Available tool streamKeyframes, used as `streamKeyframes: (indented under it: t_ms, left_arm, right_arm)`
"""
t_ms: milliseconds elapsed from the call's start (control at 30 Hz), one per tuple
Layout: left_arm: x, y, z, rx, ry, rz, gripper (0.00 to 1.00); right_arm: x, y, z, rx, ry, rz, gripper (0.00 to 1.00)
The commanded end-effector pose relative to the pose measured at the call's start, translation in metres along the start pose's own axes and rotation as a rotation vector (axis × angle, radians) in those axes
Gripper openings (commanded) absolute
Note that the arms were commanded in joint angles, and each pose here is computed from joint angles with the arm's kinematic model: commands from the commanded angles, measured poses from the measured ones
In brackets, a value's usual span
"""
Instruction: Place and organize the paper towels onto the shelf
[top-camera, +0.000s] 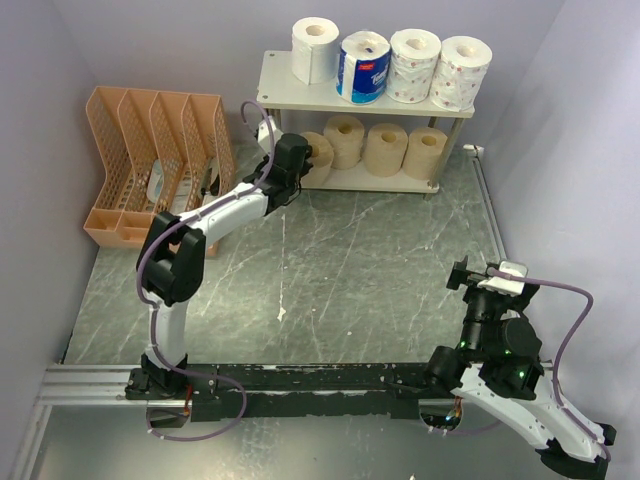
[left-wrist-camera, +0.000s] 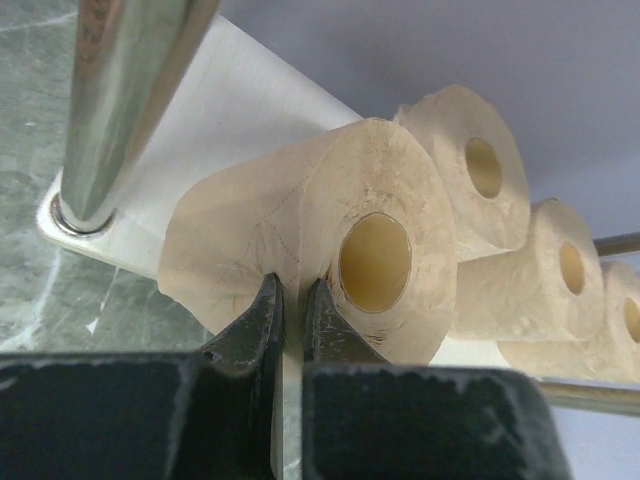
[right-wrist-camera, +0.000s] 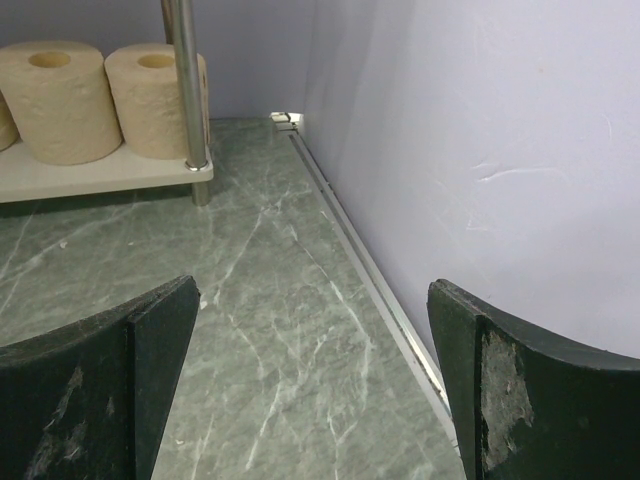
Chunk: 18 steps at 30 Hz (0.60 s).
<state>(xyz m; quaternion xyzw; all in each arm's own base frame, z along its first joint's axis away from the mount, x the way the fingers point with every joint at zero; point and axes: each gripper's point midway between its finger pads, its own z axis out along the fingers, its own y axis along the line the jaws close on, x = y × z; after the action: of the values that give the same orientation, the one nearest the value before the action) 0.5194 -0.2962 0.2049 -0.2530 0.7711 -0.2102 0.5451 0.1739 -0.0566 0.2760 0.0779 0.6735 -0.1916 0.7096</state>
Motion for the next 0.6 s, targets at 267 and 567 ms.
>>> streamKeyframes:
  t_ms: [267, 567]
  left_arm:
    - [-0.045, -0.009, 0.005, 0.017, -0.204, 0.037, 0.32]
    - [-0.049, -0.013, 0.001, 0.031, -0.197, 0.092, 1.0]
  right_arm:
    - [0.0, 0.004, 0.0, -0.015, -0.011, 0.014, 1.0]
    - [-0.001, 0.005, 0.0, -0.024, -0.014, 0.018, 1.0]
